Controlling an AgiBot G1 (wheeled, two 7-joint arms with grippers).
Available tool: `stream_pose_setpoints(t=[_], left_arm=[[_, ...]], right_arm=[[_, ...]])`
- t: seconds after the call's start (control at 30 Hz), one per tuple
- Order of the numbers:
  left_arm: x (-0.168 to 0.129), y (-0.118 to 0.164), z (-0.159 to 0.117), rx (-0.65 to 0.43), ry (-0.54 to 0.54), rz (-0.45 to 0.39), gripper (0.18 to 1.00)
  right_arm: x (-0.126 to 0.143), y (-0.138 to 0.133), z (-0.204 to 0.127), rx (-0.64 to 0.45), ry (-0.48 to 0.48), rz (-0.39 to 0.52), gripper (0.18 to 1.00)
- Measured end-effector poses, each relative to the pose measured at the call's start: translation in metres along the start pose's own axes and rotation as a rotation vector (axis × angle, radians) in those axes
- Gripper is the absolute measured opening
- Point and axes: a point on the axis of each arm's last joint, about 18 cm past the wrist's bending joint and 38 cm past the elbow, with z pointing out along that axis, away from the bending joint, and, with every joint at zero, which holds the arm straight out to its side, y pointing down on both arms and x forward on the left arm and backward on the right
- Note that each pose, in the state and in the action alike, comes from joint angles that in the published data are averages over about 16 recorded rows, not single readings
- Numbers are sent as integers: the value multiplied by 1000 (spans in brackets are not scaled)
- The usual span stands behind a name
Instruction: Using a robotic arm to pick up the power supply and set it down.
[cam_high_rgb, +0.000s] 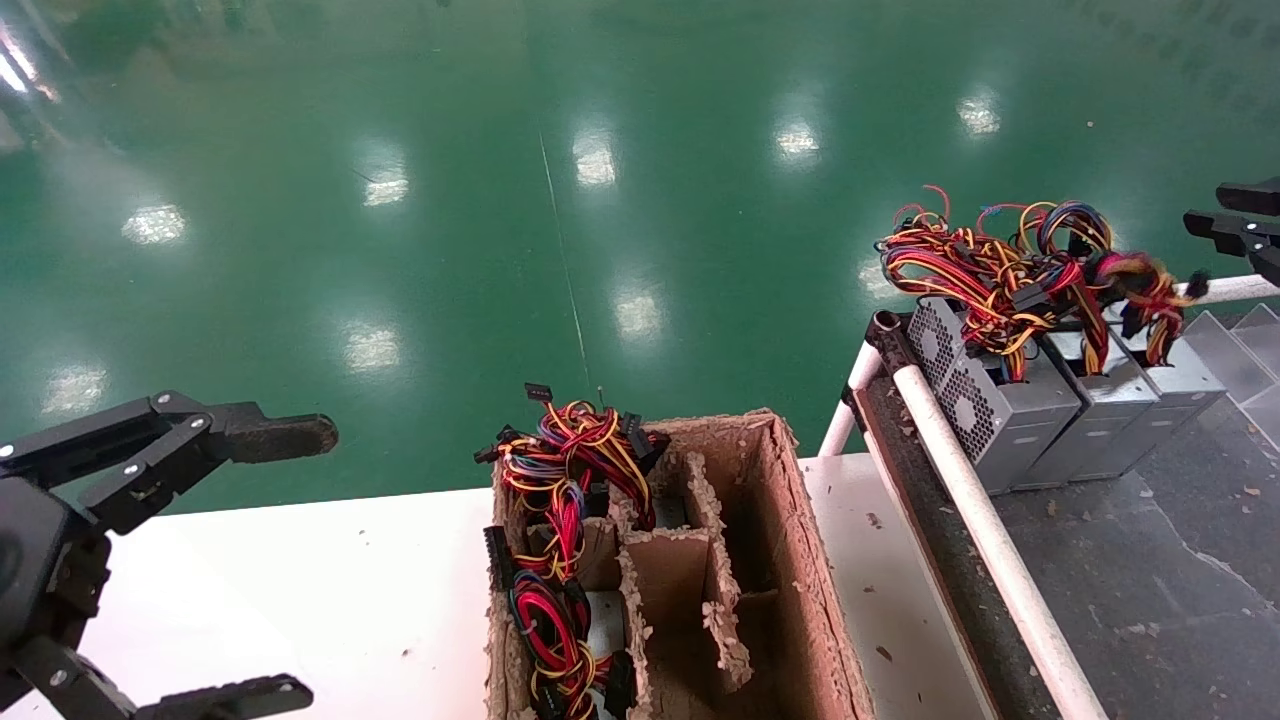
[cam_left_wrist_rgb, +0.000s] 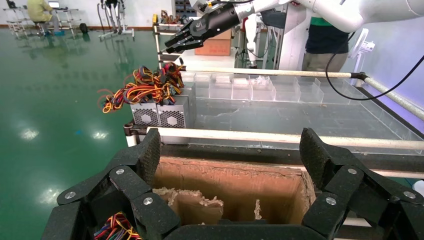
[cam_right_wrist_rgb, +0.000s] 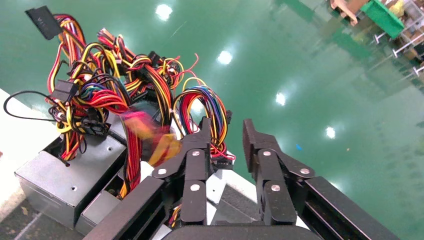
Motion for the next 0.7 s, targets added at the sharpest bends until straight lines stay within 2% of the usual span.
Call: stream_pose_setpoints(t=[0.23,0.43,0.7], left_arm=[[0,0,0,0,0,0,1001],[0,0,0,0,0,0,1001],[0,0,0,0,0,0,1001]], right_arm=[[-7,-6,2,38,-35,48,371],[-24,-13,8,78,-105,69,472],[-58,-21,14,136,-228,81,659]])
